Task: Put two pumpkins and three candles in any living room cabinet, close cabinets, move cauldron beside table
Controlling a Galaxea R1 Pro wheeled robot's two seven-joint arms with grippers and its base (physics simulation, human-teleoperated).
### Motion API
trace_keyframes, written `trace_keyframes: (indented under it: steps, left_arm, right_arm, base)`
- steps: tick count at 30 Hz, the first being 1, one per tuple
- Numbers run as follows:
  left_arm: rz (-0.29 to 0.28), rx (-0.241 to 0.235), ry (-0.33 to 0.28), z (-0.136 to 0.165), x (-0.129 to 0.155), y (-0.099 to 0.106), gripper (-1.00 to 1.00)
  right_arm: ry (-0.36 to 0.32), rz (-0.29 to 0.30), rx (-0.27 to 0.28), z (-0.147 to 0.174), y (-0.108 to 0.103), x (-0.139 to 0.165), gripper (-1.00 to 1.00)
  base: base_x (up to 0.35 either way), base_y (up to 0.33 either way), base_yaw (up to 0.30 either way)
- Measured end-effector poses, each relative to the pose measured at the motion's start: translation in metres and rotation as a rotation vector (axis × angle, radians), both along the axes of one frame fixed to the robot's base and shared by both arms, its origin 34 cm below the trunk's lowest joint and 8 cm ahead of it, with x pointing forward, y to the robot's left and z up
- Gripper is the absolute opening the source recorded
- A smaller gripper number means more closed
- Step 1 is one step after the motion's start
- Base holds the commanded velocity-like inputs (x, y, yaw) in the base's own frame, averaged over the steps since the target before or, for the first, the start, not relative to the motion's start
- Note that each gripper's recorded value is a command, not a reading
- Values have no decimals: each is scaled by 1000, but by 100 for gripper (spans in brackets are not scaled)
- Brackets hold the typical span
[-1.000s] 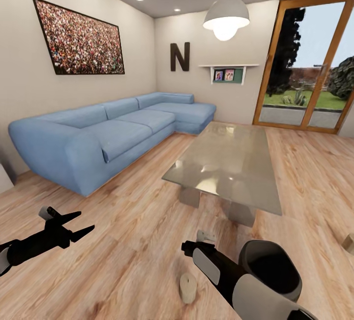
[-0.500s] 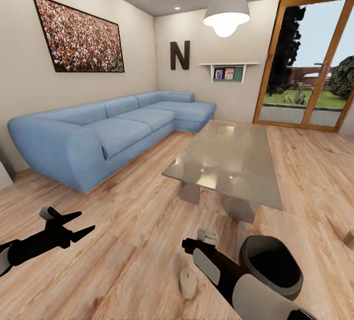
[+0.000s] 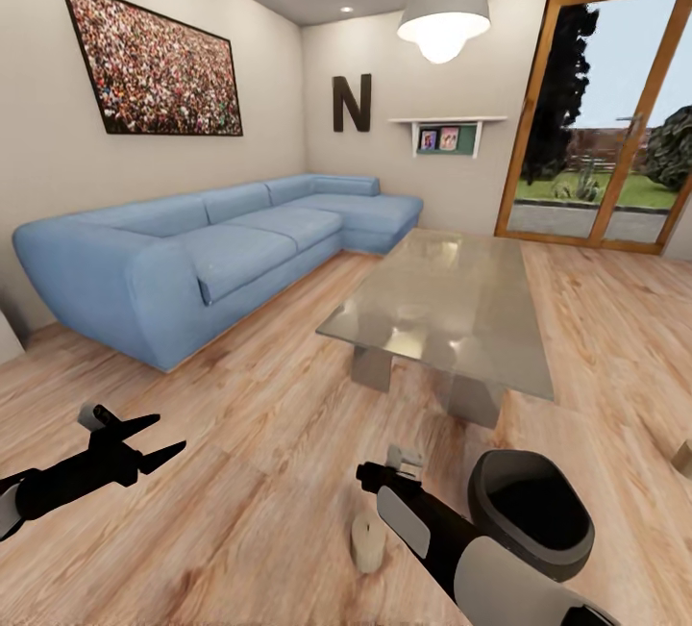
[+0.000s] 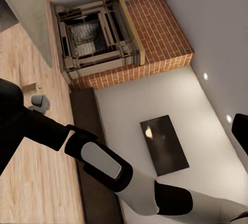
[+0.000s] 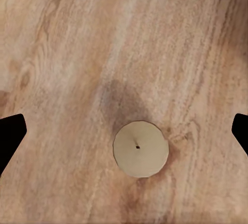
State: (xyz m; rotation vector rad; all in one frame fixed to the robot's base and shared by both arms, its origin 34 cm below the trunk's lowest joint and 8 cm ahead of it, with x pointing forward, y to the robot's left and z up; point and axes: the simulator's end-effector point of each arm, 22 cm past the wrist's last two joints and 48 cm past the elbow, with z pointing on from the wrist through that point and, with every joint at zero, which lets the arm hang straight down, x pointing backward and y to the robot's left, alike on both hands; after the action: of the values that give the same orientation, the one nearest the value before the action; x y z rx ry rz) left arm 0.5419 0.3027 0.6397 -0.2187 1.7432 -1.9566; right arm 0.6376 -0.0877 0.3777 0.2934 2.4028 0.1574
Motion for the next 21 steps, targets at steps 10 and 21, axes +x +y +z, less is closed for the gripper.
trace_keyframes:
  steps: [10, 21]
  left_arm:
    - [-1, 0, 40, -20, 5, -1, 100]
    - [-2, -1, 85, -42, 9, -1, 100]
  right_arm:
    - [38, -5, 2, -24, 0, -6, 100]
    - [84, -4, 1, -50, -1, -13, 100]
  base:
    - [0, 0, 0]
    - [0, 0, 0]
